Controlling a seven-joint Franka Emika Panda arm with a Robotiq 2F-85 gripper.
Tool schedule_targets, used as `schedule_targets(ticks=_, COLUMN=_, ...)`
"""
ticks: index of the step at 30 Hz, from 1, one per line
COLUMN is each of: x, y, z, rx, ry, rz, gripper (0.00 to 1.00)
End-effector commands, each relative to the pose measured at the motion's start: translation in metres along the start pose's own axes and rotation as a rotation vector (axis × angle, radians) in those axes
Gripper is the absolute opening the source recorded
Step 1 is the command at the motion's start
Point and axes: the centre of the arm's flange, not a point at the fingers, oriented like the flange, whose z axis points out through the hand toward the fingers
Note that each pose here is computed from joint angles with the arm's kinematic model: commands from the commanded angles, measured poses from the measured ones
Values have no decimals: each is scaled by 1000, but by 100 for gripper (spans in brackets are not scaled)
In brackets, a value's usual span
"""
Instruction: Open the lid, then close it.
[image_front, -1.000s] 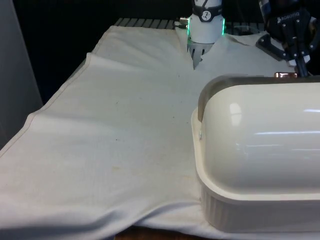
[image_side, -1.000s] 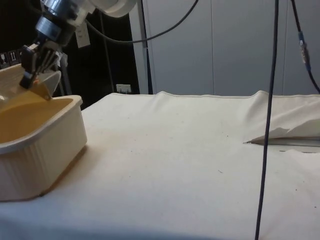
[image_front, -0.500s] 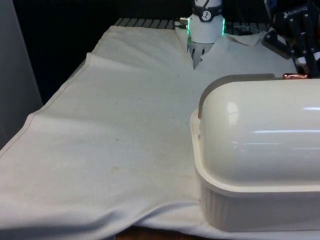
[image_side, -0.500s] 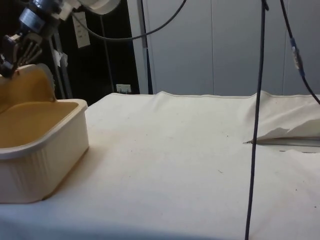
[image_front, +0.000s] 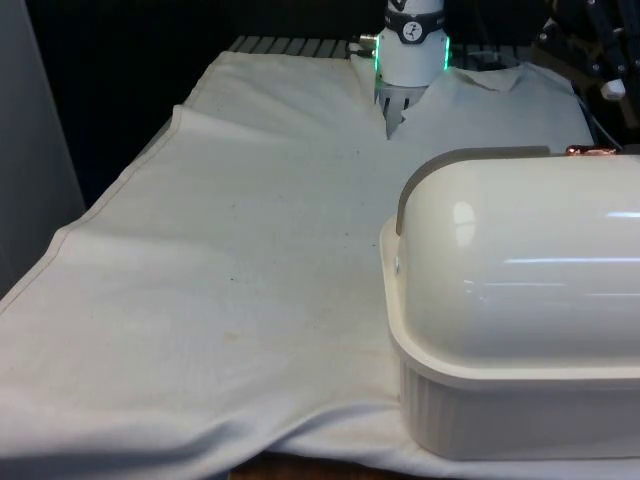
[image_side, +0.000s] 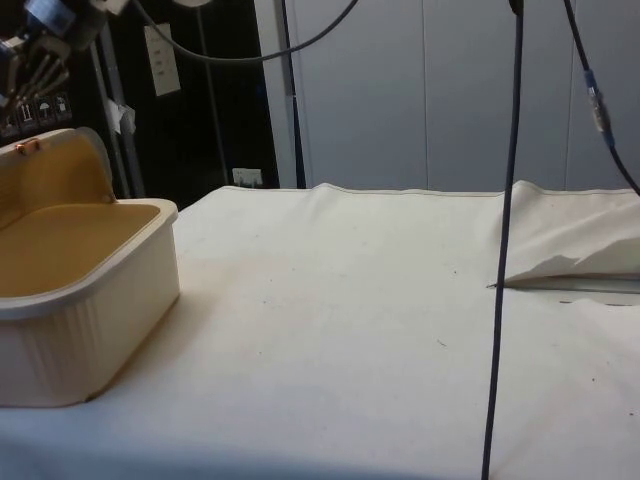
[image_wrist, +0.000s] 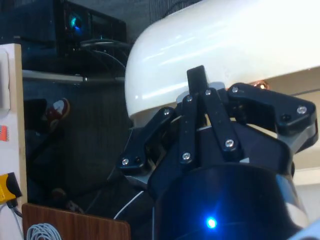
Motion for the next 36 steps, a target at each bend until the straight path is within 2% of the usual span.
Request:
schedule_targets(ticks=1, x=1, y=-1, z=-2, rx=2, ry=4, rz=-2, gripper=0)
schedule_targets(ticks=11, x=7, y=-1, z=-5, rx=-2, ry=12, rz=-16, gripper=0)
schedule_targets(ticks=17, x=18, y=-1, z=-12, rx=0, ry=-5, rz=-34, gripper=0)
schedule_targets(ticks=19, x=18, y=0, z=-13, rx=4, ry=-21, rz=-41, gripper=0)
schedule_targets(ticks=20, x=20, y=-2, z=-12, rx=13, ry=-9, rz=-39, gripper=0)
schedule_targets(ticks=21, x=18, y=0, z=-12, rx=5, ry=-27, rz=-44, gripper=0)
schedule_targets(ticks=26, x=17, y=1, z=-12, rx=7, ry=-59, rz=-59, gripper=0)
schedule_targets(ticks=27, x=16, y=1, z=-12, rx=9, ry=-75, rz=-66, gripper=0)
schedule_targets(ticks=28, x=18, y=-1, z=-11, rx=17, ry=-55, rz=-64, gripper=0)
schedule_targets(ticks=29, x=16, y=1, z=-12, rx=10, ry=-82, rz=-68, gripper=0)
schedule_targets(ticks=36, x=17, y=7, z=-8, rx=14, ry=-142, rz=-89, gripper=0)
